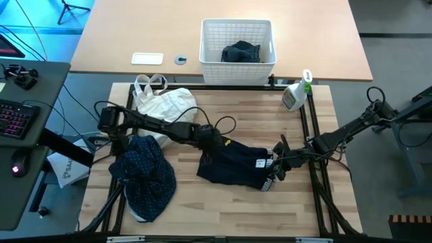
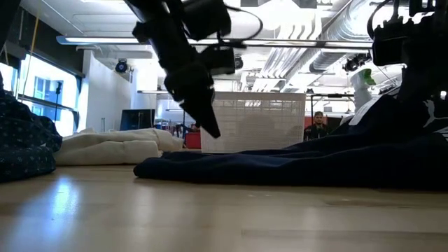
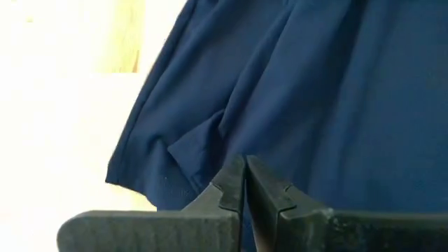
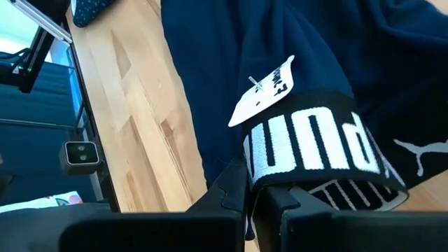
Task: Fold Laundry from Bin
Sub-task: Fold the black boxer short
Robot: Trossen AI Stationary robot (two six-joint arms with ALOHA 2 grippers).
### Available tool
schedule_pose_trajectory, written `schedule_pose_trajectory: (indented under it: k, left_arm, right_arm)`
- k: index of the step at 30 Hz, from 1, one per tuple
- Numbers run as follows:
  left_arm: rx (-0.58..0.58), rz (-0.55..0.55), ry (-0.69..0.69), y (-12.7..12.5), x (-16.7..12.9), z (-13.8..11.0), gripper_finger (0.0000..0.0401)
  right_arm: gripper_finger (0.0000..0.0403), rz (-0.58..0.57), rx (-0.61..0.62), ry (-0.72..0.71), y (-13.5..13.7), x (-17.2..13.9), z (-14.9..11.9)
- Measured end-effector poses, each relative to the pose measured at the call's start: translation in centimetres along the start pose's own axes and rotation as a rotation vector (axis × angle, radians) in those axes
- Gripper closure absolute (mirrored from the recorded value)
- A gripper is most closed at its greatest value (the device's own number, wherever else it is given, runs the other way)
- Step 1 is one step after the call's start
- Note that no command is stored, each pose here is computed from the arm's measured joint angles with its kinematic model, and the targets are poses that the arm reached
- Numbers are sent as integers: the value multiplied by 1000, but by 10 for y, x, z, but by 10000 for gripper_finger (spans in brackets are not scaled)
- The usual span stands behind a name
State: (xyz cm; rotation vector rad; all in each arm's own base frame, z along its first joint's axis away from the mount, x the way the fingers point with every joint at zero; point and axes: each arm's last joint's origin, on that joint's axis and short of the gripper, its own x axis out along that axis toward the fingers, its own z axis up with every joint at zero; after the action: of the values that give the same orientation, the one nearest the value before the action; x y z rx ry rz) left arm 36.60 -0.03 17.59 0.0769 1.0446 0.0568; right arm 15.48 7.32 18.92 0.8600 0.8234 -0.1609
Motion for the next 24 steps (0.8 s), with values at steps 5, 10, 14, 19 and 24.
schedule_pose_trajectory:
  k: [5, 10, 14, 19, 24]
  left_arm:
    - [-137, -2, -18, 2, -3, 2, 390]
    - [-274, -30, 13, 18, 12, -2, 340]
    - [-333, 5, 3, 23, 19, -3, 294]
    - [-355, -12, 1, 24, 26, -3, 285]
    - [-352, -9, 63, 23, 40, -11, 324]
  right_arm:
    - [400, 0, -17, 1, 0, 0, 0]
    - [400, -4, -19, 3, 0, 0, 0]
    - [400, -7, -21, 5, -1, 0, 0]
    - [400, -6, -19, 4, -1, 0, 0]
    - [400, -5, -19, 4, -1, 0, 0]
